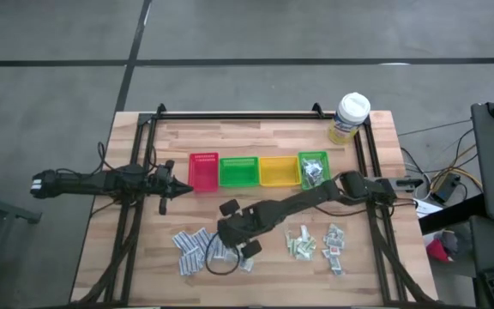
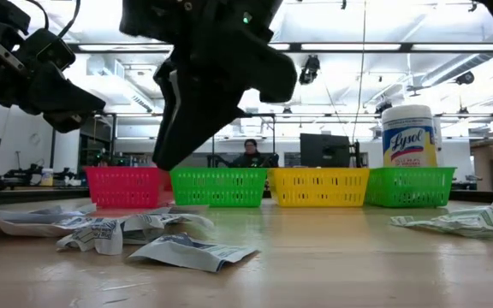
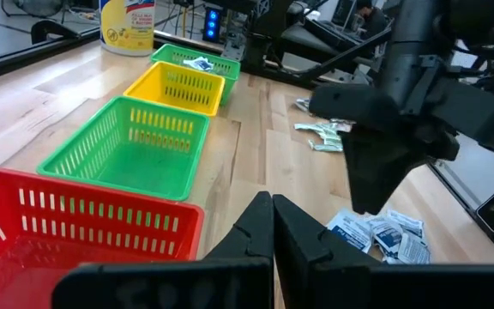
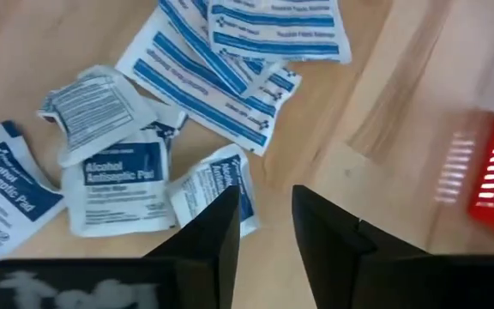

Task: Pick & Place First Aid Supplies
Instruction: Put the blue alcohol pad into the right green bin

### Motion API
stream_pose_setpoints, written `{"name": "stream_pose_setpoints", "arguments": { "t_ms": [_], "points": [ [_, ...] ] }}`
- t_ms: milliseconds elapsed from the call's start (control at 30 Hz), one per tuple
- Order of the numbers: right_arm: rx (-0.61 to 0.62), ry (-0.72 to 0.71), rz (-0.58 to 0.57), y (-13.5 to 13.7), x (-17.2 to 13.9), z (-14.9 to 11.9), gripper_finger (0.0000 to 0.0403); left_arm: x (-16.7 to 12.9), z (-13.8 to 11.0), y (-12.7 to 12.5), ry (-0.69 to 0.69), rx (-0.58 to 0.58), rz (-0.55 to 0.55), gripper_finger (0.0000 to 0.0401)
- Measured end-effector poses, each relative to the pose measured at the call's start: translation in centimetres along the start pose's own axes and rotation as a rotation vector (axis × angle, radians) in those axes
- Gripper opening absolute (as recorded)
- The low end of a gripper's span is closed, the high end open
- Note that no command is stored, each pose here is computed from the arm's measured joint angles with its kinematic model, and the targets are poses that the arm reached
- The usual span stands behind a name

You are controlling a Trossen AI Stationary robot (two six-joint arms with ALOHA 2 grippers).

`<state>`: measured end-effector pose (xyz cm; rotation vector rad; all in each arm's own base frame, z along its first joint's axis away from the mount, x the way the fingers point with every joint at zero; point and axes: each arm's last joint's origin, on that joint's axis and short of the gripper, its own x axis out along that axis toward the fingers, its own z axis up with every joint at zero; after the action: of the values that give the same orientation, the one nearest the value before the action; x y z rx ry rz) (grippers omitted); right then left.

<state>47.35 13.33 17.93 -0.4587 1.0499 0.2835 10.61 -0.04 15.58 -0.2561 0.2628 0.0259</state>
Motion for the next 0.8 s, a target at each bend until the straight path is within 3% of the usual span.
{"name": "stream_pose_setpoints", "arguments": {
  "t_ms": [467, 800],
  "points": [
    [0.041, -0.052, 0.147, -1.3, 0.9, -0.7, 0.0118, 0.0, 0.0, 0.0, 0.0, 0.0, 0.0, 0.0],
    [0.055, -0.071, 0.136, -1.9, 1.6, -1.1, 0.0118, 0.1, -0.1, 0.1, -0.007, 0.0, 0.006, 0.0]
  ]
}}
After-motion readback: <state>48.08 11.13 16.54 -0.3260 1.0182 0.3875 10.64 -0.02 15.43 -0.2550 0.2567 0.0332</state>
